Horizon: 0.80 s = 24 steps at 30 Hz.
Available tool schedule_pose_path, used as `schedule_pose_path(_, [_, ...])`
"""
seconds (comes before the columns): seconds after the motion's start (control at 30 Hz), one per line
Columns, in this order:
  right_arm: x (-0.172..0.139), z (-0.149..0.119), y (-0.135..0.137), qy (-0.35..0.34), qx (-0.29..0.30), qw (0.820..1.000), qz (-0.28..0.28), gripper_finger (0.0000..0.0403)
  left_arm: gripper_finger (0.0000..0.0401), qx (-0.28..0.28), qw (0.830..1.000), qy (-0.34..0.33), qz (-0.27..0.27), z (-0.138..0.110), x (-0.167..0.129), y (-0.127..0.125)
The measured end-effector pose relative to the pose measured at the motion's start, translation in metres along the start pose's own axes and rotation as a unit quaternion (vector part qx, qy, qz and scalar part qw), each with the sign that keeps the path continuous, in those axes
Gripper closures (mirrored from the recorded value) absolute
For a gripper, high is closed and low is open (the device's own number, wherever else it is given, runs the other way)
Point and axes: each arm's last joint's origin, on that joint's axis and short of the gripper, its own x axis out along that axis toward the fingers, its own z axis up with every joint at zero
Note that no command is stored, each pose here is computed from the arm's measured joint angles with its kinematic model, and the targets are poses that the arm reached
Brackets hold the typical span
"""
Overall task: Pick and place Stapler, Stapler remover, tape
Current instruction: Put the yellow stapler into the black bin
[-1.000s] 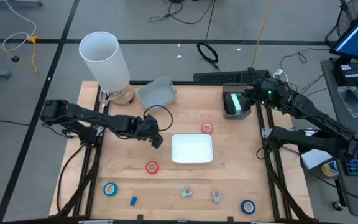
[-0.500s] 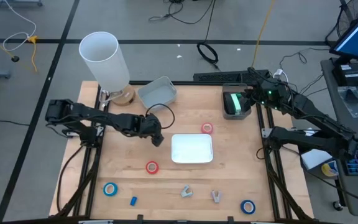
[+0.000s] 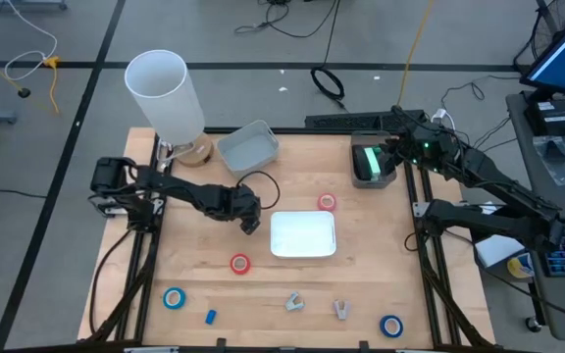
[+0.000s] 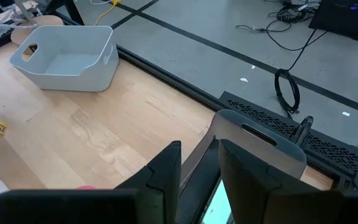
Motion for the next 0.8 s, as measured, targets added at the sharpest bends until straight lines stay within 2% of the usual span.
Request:
schedule_pose_path(0.23, [0.002, 0.002, 0.001, -0.019, 0.004, 1.0, 0.004, 0.0302, 0.0036, 0.009, 1.0, -0.012, -0.014, 0.003, 0.01, -0.006])
schedule_pose_path(0.47, [0.017, -0.009, 0.002, -0.03, 0.007, 1.0, 0.007, 0.0302, 0.004, 0.016, 1.0, -0.016, -0.019, 0.003, 0.01, -0.008])
schedule_pose_path(0.6, [0.025, -0.017, 0.002, -0.022, 0.019, 1.0, 0.006, 0.0302, 0.0069, 0.018, 1.0, -0.001, -0.025, 0.002, 0.01, -0.007])
schedule_pose_path(0.8, [0.028, -0.02, 0.001, -0.017, 0.017, 1.0, 0.005, 0.0302, 0.0141, 0.022, 0.999, 0.014, -0.028, -0.001, 0.01, -0.007])
